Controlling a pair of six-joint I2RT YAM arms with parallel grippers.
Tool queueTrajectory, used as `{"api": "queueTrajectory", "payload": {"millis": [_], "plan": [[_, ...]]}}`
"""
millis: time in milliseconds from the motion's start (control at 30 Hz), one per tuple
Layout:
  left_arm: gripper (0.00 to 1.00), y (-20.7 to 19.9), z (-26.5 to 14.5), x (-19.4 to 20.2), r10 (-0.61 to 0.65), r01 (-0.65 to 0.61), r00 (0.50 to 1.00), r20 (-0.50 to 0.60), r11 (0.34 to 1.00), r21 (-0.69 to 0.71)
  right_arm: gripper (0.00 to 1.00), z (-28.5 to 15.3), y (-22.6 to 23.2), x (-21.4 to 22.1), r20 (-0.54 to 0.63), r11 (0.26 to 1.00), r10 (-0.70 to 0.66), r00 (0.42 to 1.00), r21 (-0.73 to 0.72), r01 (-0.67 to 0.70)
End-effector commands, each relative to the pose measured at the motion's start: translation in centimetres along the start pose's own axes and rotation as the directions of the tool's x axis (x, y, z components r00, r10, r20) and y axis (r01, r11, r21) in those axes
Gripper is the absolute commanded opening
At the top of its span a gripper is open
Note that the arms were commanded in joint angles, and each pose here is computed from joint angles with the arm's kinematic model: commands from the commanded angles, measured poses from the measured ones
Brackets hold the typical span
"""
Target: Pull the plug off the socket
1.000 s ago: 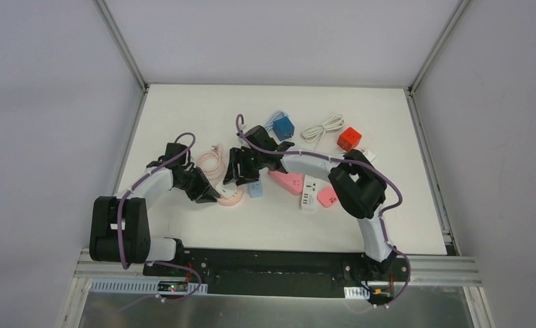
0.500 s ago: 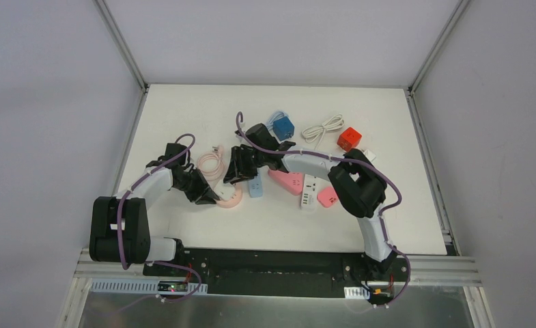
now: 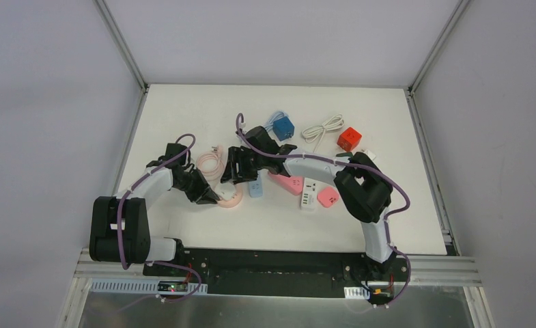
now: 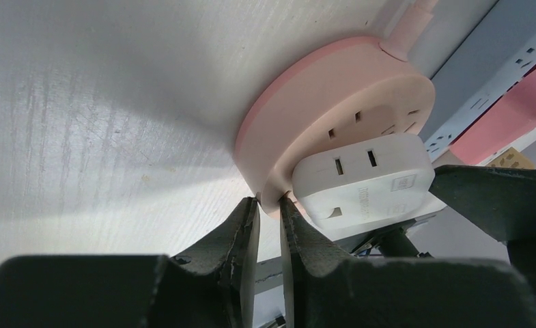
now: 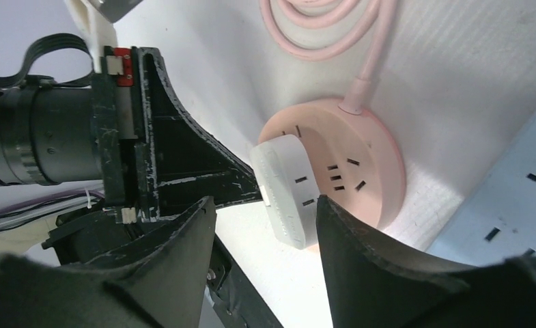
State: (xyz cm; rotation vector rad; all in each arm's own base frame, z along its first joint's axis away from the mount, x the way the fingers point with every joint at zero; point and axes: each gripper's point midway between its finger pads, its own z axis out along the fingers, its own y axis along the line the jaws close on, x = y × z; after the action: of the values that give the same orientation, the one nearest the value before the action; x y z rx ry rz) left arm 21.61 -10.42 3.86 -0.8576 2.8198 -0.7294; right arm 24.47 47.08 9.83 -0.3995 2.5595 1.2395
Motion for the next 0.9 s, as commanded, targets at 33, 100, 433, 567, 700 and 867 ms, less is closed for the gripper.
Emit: {"api": "queueTrajectory", "payload": {"millis": [33,100,433,567,700,867], "plan": [[0.16,1.0,0.3,-0.1,0.02,-0.019,1.0,0.018,0.998,-0.059,0.58,-0.4,0.6,0.0,-0.019,1.0,0.003,1.0,-0.004,-0.003],[0.14,1.0,0.3,-0.1,0.02,-0.019,1.0,0.018,0.998,-0.059,0.58,0.0,0.4,0.4,-0.038,1.0,0.006,0.999,-0.003,-0.006],[0.13,1.0,0.3,-0.1,0.021,-0.02,1.0,0.015,0.998,-0.058,0.49,0.5,3.1,3.2,-0.179,0.989,-0.063,0.982,-0.143,0.037],[0.13,1.0,0.3,-0.1,0.022,-0.021,1.0,0.016,0.998,-0.061,0.44,0.4,4.0,3.4,-0.187,0.983,-0.068,0.98,-0.182,0.033],[0.13,1.0,0.4,-0.1,0.023,-0.022,1.0,0.013,0.998,-0.061,0.42,-0.3,5.4,3.7,-0.21,0.968,-0.088,0.974,-0.249,0.034],[0.13,1.1,0.4,-0.1,0.024,-0.023,1.0,0.013,0.997,-0.07,0.4,-2.0,8.2,3.4,-0.195,0.929,-0.139,0.971,-0.364,0.06]]}}
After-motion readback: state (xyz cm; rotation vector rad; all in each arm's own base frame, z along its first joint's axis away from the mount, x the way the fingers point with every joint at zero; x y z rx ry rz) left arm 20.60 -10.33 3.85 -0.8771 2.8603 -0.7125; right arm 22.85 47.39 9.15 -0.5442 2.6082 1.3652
